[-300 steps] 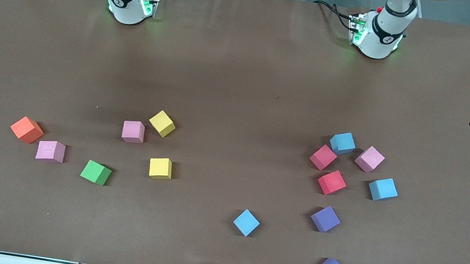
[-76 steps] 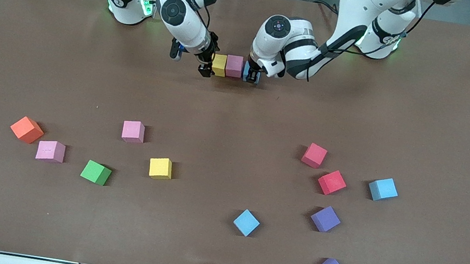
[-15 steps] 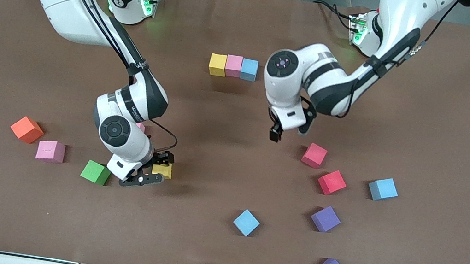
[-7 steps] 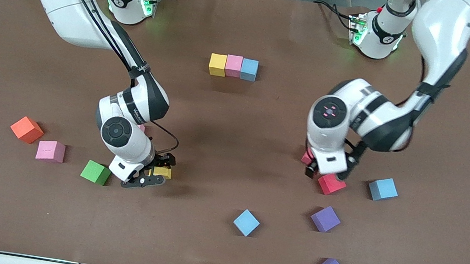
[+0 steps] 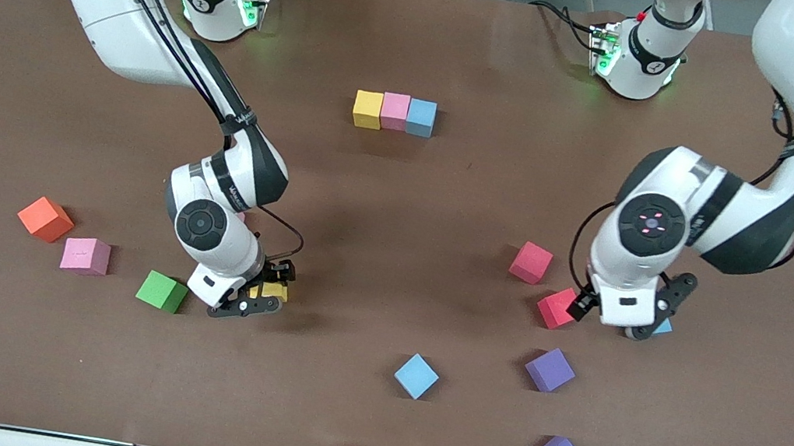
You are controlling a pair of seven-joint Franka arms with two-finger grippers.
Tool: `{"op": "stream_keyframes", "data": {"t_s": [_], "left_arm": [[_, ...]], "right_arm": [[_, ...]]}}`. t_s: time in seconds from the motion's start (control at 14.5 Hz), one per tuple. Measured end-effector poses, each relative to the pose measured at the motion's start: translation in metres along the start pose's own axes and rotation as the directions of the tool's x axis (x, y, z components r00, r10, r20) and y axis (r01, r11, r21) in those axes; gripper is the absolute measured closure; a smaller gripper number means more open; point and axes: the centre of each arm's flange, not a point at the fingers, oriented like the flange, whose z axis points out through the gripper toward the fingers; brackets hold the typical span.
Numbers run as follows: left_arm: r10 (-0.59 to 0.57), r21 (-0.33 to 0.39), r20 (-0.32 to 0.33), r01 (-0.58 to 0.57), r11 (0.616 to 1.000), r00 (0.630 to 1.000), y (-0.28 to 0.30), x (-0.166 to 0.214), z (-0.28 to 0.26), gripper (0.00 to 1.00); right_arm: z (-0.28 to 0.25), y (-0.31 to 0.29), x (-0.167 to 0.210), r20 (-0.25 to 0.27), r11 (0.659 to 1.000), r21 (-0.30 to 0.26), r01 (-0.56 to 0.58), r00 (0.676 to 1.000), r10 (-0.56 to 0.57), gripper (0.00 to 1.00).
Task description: Arrange 11 blocks into digit 3
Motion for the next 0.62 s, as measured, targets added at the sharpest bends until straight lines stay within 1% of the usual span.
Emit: {"op": "stream_keyframes", "data": {"t_s": [0.14, 0.28, 0.34, 0.48, 0.62], "left_arm": [[0.069, -0.017, 0.026, -0.069, 0.998, 0.997, -0.016, 0.018, -0.011, 0.0], [0.146, -0.037, 0.048, -0.144, 0.989, 0.988, -0.033, 0.034, -0.021, 0.0], [0.187, -0.044, 0.054, -0.184, 0.982, 0.981, -0.041, 0.041, -0.024, 0.0], [0.269, -0.052, 0.061, -0.266, 0.963, 0.961, -0.055, 0.056, -0.025, 0.0], [0.351, -0.054, 0.063, -0.348, 0.936, 0.934, -0.068, 0.073, -0.019, 0.0]], "right_arm": [[0.001, 0.001, 0.002, -0.008, 1.0, 0.001, -0.001, 1.0, 0.002, 0.21], [0.0, 0.002, 0.003, -0.013, 1.0, 0.0, -0.004, 1.0, 0.004, 0.37], [-0.001, 0.003, 0.004, -0.016, 1.0, 0.0, -0.004, 1.0, 0.004, 0.4], [-0.002, 0.003, 0.005, -0.018, 1.0, -0.001, -0.005, 1.0, 0.005, 0.41], [-0.005, 0.003, 0.006, -0.024, 1.0, 0.0, -0.005, 1.0, 0.005, 0.43]]}}
